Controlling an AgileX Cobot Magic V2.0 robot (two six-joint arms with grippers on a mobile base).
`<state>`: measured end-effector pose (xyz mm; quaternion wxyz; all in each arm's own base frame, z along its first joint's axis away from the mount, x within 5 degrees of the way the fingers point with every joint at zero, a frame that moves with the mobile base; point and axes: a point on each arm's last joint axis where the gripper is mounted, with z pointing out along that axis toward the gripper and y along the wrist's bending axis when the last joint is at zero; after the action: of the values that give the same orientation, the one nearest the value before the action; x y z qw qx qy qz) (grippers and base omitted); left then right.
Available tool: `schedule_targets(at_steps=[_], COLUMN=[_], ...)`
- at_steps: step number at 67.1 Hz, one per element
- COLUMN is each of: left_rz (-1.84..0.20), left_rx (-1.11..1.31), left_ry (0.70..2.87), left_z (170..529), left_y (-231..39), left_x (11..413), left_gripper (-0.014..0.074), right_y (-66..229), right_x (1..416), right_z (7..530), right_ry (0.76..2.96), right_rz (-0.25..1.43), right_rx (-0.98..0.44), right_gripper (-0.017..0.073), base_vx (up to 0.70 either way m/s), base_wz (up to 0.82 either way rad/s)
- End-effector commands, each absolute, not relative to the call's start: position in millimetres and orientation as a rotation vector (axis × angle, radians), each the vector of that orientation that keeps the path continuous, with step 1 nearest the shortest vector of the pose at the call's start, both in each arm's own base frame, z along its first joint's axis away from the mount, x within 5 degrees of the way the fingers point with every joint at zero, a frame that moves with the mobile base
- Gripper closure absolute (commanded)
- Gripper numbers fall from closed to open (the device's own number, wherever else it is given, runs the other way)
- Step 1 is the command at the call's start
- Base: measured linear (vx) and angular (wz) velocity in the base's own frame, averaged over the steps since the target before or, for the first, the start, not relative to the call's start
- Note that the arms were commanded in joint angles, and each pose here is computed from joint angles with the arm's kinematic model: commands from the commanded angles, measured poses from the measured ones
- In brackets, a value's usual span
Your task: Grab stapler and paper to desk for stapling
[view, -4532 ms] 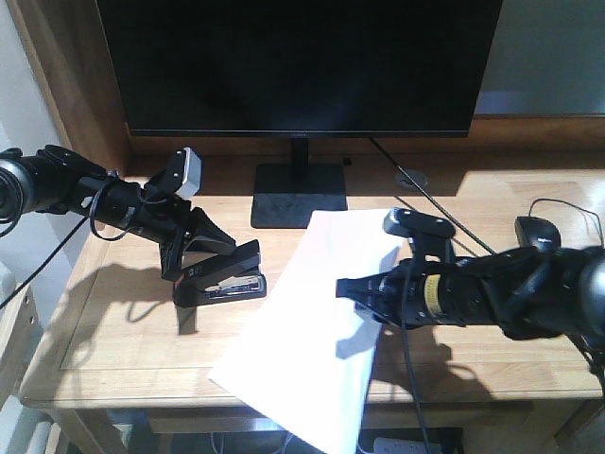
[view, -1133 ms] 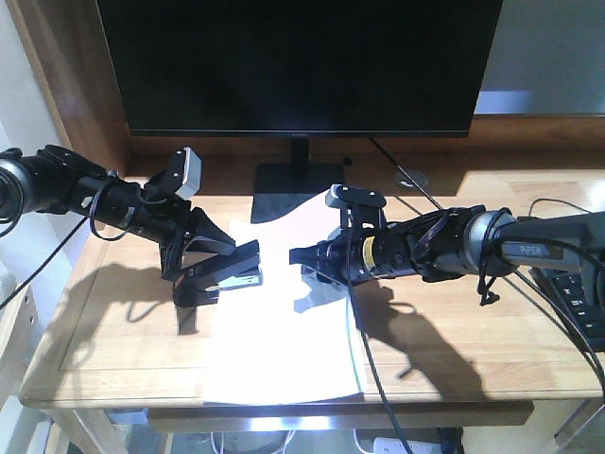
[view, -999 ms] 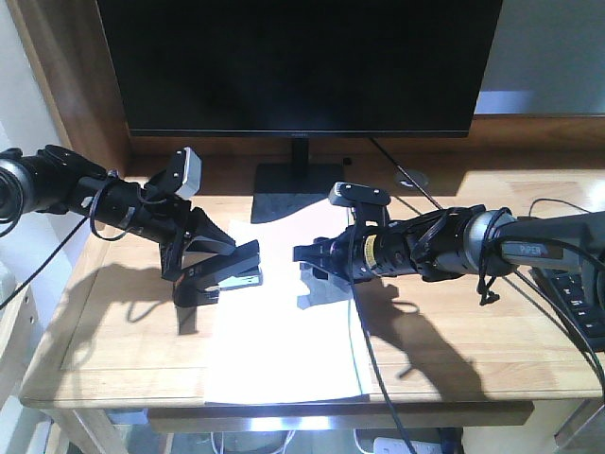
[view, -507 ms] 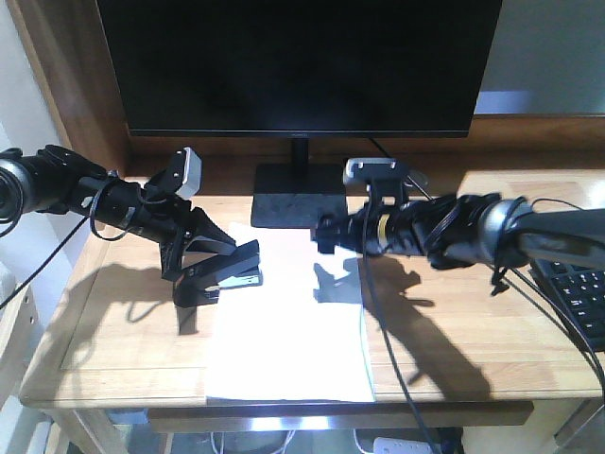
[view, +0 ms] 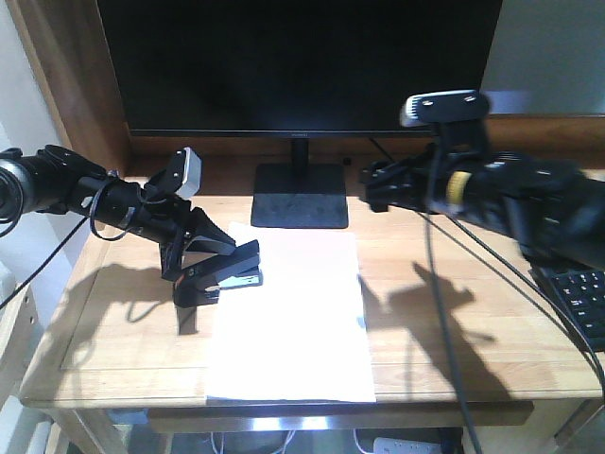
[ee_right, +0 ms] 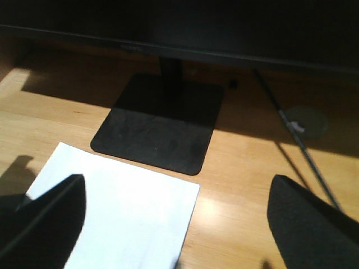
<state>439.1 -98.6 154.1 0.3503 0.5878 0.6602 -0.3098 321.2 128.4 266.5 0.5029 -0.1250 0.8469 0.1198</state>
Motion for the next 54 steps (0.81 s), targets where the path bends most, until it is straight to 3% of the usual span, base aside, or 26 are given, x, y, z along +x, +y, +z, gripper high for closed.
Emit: schedule_targets(at_steps=[1, 27, 54], left_rz=[-0.809, -0.809, -0.809], left_rx=[1.472, 1.472, 1.472], left_ry=[1.623, 1.623, 1.623], left_z=[192, 192, 192], left_y=[-104, -104, -104], left_x=[439, 439, 439], left_gripper=[0.0600, 0.0600, 0.0600], right_y=[114, 76, 46], right_x=[295, 197, 118], right_z=[307, 339, 299], right_ry=[1.902, 1.717, 1.635], right_rz=[0.218, 0.243, 0.256], right_rx=[-0.353, -0.328, -0.345], right_gripper=[-0.0046, -0.0031, -0.0031], base_vx=[0.00, 0.00, 0.00], base_wz=[0.00, 0.00, 0.00])
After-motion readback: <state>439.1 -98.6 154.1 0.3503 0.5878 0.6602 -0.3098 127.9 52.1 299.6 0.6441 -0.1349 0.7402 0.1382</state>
